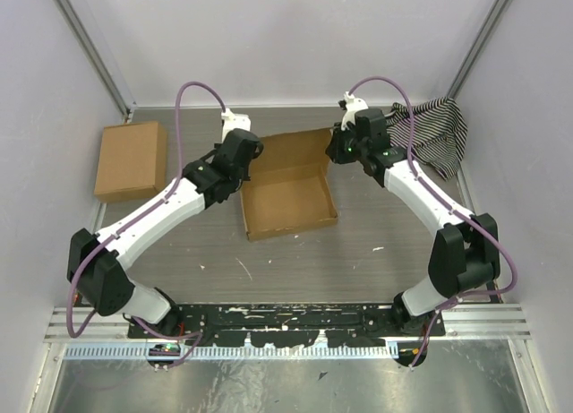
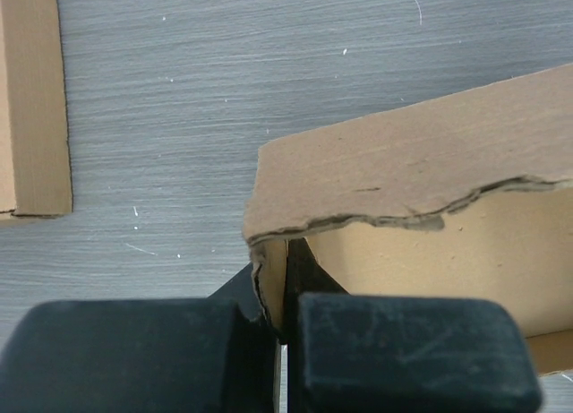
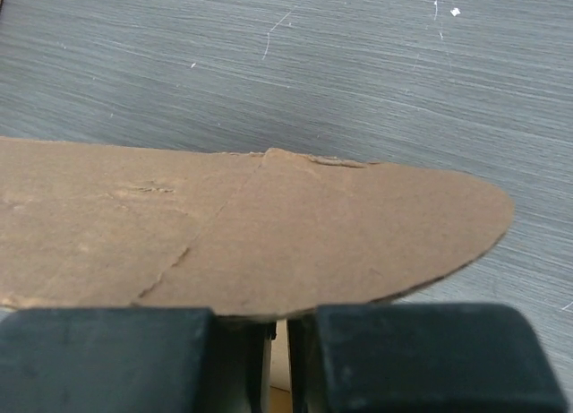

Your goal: Fold the paper box

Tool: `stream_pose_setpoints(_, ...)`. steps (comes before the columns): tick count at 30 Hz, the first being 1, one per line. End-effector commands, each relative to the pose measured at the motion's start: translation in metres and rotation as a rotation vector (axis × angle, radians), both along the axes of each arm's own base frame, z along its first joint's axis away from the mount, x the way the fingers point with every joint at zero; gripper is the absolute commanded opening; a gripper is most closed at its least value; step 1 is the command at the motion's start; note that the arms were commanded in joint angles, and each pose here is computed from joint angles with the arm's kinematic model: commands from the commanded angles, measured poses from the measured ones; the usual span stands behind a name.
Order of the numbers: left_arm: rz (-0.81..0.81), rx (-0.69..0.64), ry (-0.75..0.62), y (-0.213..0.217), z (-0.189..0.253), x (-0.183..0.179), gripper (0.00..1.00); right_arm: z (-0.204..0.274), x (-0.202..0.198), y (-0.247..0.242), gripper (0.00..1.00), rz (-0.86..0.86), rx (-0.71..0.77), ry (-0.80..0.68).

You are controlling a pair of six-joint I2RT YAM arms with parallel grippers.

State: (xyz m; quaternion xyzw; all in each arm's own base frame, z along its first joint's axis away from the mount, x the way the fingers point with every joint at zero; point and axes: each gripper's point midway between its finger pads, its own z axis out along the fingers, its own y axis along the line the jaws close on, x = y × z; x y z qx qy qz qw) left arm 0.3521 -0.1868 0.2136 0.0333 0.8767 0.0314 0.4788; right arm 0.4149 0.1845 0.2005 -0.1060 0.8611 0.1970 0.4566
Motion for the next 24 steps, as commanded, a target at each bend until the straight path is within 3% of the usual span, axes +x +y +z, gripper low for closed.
stream_pose_setpoints(1, -0.028, -0.035, -0.044, -0.016, 0.017, 0.015, 0.03, 0.031, -0.004, 0.012, 0.12, 0.016, 0.074, -0.071)
stream_pose_setpoints(19, -0.054, -0.037, -0.057, -0.029, 0.018, 0.036, 0.02, 0.069, 0.02, 0.008, 0.12, -0.062, 0.086, -0.157)
stream_pose_setpoints(24, -0.071, -0.039, -0.061, -0.031, 0.019, 0.042, 0.02, 0.056, 0.022, 0.009, 0.12, -0.072, 0.062, -0.135)
